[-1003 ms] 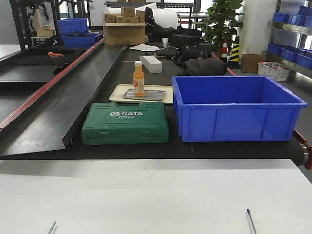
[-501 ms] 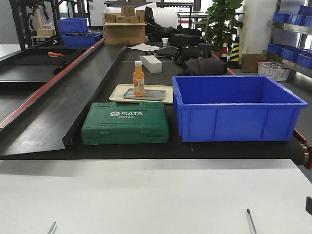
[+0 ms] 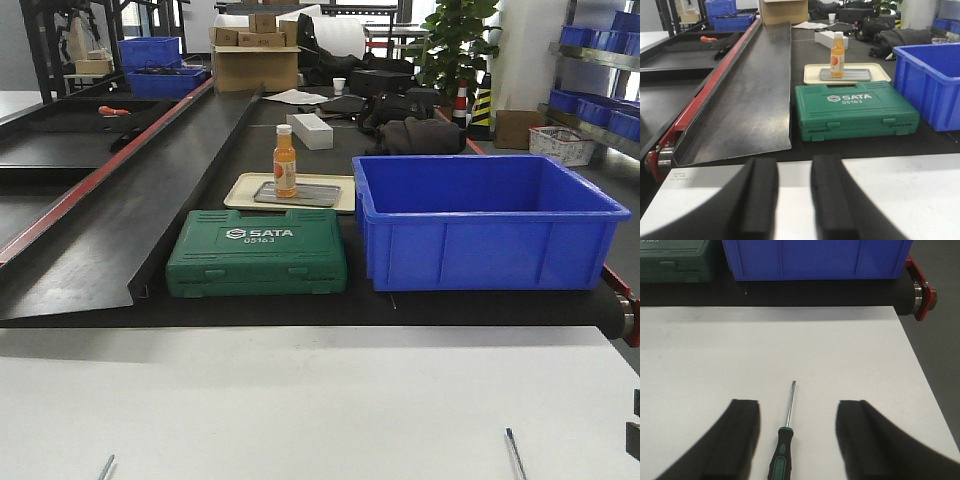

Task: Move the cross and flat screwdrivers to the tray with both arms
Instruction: 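Close the right gripper on the green-black screwdriver handle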

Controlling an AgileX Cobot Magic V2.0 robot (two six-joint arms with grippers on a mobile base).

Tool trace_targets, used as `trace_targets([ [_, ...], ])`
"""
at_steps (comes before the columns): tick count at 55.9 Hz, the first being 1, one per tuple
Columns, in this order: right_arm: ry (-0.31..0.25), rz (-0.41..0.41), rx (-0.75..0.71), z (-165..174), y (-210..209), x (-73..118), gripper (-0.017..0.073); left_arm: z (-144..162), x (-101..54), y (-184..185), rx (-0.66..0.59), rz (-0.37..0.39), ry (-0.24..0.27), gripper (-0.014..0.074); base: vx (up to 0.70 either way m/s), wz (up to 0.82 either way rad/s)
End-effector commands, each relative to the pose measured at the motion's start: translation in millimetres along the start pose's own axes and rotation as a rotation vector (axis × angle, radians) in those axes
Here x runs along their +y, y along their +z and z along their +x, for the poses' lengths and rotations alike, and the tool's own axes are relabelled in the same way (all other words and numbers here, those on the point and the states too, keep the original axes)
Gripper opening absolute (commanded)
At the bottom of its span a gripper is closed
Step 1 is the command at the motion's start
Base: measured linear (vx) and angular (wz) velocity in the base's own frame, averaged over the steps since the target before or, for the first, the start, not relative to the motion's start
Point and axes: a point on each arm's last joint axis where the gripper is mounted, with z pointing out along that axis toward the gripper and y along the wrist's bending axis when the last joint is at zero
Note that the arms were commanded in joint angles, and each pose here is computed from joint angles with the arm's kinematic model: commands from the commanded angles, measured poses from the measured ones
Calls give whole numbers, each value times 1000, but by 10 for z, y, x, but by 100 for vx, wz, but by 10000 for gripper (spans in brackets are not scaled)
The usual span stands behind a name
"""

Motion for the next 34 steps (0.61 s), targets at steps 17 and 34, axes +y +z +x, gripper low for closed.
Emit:
trace_targets([
  [17, -4, -13, 57, -200, 168, 18, 665, -139, 5, -33, -59, -2, -9, 483, 0, 0],
  [34, 7, -28, 624, -140, 1384, 69, 562, -111, 5, -31, -35, -2, -9, 483, 0, 0],
])
